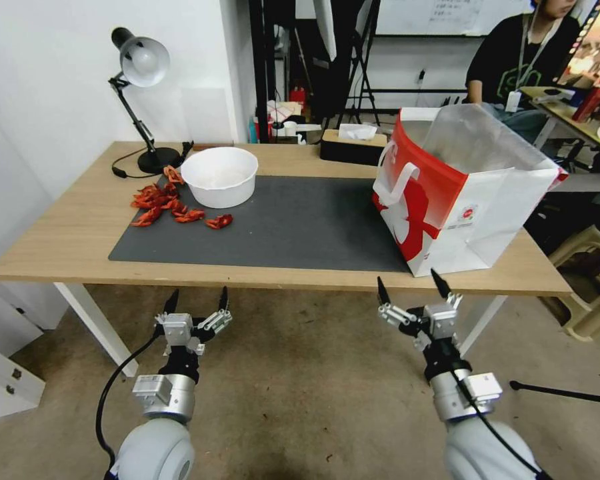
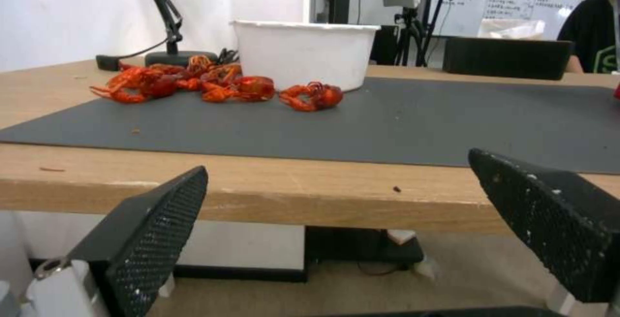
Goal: Close the takeout container lid, then place the container into the takeout bag.
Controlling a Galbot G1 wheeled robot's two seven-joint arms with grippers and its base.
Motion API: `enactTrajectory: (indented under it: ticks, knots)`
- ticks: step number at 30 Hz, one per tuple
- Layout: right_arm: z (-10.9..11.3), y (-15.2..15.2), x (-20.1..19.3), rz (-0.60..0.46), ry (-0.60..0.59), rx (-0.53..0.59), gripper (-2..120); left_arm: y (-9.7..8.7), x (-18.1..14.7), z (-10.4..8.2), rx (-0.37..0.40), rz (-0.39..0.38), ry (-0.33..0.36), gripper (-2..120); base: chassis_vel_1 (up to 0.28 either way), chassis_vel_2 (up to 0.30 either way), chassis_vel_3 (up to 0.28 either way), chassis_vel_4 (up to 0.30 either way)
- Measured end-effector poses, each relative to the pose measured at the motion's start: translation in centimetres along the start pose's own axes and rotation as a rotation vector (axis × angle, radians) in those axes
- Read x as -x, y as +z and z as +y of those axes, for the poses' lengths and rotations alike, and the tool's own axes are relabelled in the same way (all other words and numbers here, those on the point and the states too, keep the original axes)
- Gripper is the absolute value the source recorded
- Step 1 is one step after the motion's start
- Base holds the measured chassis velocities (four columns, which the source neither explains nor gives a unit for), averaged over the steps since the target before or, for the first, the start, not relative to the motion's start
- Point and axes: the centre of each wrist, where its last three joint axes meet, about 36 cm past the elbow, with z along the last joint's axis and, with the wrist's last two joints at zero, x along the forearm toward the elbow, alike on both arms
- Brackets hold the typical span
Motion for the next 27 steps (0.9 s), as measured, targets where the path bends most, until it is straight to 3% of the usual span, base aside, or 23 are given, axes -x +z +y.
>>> enactTrajectory:
  ticks: [27]
  knots:
    - [0.63,0.84,-0.31,0.009,0.031,0.006,100,0.41,-0.1,0.11,-0.004,-0.003,-0.002,100,0.0,0.0,0.0,0.0]
